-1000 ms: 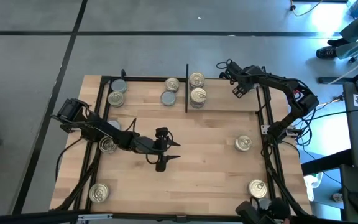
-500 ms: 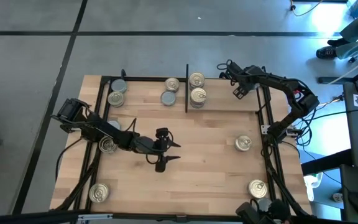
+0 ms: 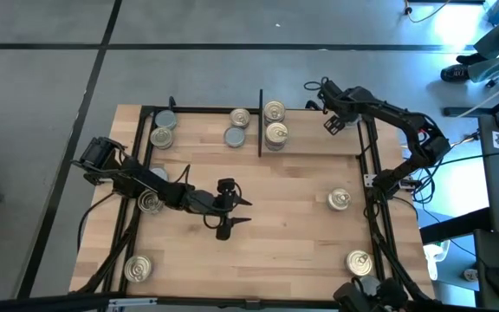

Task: Stack canned seafood by type on shelf
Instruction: Stack the green tuna can on top of the green tuna can, then put the blue tuna can on the shelf

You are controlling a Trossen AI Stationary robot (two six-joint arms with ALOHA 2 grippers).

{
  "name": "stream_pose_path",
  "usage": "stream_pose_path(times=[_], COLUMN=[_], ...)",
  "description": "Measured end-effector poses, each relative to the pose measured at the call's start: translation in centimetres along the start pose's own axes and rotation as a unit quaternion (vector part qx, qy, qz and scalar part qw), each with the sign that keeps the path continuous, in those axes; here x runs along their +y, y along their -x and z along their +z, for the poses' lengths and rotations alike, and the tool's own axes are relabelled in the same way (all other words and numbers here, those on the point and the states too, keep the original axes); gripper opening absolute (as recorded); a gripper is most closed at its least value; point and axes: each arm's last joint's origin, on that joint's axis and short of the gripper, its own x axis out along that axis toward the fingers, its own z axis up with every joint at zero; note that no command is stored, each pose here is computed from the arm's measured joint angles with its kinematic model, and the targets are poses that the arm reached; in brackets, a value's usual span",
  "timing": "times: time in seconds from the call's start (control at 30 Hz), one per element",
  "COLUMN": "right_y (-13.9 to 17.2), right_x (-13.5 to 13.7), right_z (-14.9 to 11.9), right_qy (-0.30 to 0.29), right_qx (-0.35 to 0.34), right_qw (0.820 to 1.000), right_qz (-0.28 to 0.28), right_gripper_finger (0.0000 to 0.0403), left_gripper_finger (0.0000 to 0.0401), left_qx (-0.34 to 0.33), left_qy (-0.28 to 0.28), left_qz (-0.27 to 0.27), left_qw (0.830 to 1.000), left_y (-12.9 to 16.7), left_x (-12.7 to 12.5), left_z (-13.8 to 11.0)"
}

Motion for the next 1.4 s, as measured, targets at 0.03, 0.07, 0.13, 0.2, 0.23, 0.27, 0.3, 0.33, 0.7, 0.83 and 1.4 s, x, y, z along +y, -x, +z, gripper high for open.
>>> stream_pose_path(times=[0.03,0.07,0.13,0.2,0.23,0.27,0.3,0.33,0.7,0.83,1.4], right_y=[0.1,0.2,0.5,0.8,1.1,1.4,1.8,2.3,9.6,11.9,8.3], right_x=[0.0,0.0,0.1,0.5,0.7,1.0,1.4,1.9,8.1,9.5,13.9], right_z=[0.0,0.1,0.2,0.4,0.4,0.3,0.2,0.1,-4.5,-7.1,-19.2], right_qy=[0.0,-0.001,-0.004,-0.004,0.0,0.006,0.014,0.022,0.157,0.186,0.246], right_qx=[0.0,-0.002,-0.006,-0.012,-0.015,-0.019,-0.023,-0.029,-0.079,-0.083,0.017], right_qw=[1.0,1.0,0.999,0.999,0.999,0.998,0.998,0.997,0.971,0.957,0.94], right_qz=[0.008,0.014,0.032,0.045,0.05,0.056,0.062,0.065,0.162,0.206,0.237], right_gripper_finger=[0.0279,0.0279,0.0279,0.0279,0.0279,0.0279,0.0279,0.0279,0.0279,0.0279,0.0279], left_gripper_finger=[0.023,0.023,0.023,0.023,0.023,0.023,0.023,0.023,0.023,0.023,0.023], left_qx=[0.0,0.0,0.0,0.0,0.0,0.0,0.0,0.0,0.0,0.0,-0.005], left_qy=[0.0,0.0,0.0,0.0,0.0,0.0,0.0,0.0,0.0,0.0,-0.014], left_qz=[0.0,0.0,0.0,0.0,0.0,0.0,0.0,0.0,0.0,0.0,0.0], left_qw=[1.0,1.0,1.0,1.0,1.0,1.0,1.0,1.0,1.0,1.0,1.0], left_y=[0.0,0.0,0.0,0.0,0.0,0.0,0.0,0.0,0.0,0.0,0.0], left_x=[0.0,0.0,0.0,0.0,0.0,0.0,0.0,0.0,0.0,0.0,0.0], left_z=[0.0,0.0,0.0,0.0,0.0,0.0,0.0,0.0,0.0,0.0,0.1])
